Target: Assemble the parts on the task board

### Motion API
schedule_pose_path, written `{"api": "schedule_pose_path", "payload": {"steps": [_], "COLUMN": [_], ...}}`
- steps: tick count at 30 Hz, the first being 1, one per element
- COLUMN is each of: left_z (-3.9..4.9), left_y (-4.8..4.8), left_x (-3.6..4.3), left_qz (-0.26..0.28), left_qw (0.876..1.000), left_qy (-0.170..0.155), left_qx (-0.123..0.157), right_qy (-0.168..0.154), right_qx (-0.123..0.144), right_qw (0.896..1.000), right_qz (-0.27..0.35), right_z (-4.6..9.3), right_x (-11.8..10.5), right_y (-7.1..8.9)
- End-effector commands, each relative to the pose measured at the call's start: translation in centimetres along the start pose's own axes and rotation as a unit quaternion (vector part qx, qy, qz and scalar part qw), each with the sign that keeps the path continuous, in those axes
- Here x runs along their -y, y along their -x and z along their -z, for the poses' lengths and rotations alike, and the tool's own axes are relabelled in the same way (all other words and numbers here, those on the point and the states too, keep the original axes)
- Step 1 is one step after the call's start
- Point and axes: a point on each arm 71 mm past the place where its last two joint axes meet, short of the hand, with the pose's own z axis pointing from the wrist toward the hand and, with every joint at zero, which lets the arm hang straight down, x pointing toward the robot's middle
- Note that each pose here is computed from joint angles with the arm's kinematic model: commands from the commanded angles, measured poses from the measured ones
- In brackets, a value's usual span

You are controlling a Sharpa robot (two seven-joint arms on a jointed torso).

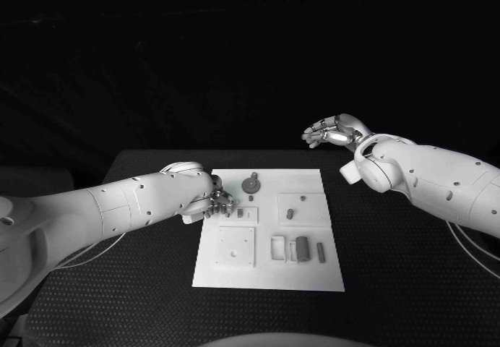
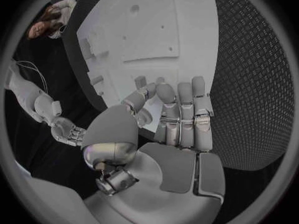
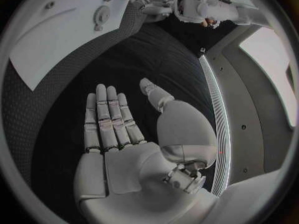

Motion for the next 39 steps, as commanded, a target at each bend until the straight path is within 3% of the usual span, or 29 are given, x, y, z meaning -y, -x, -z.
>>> {"api": "schedule_pose_path", "payload": {"steps": [1,6,29,34,39], "left_z": [-0.02,0.02,0.13,0.49,1.13], "left_y": [-0.41,-0.37,0.24,0.53,1.73], "left_x": [0.45,0.36,-0.68,-0.99,-0.64], "left_qz": [-0.014,-0.032,-0.014,0.028,0.086], "left_qw": [1.000,0.999,0.999,0.999,0.994], "left_qy": [-0.007,-0.008,-0.008,-0.028,-0.059], "left_qx": [-0.003,0.004,0.028,0.020,0.025], "right_qy": [0.004,0.004,0.003,0.004,0.003], "right_qx": [-0.004,-0.003,-0.002,-0.002,-0.001], "right_qw": [1.000,1.000,1.000,1.000,1.000], "right_qz": [-0.001,-0.001,0.000,0.000,0.000], "right_z": [0.0,0.0,0.0,0.0,0.0], "right_x": [-0.1,-0.1,-0.1,0.0,0.0], "right_y": [-0.1,0.0,0.0,0.0,0.0]}}
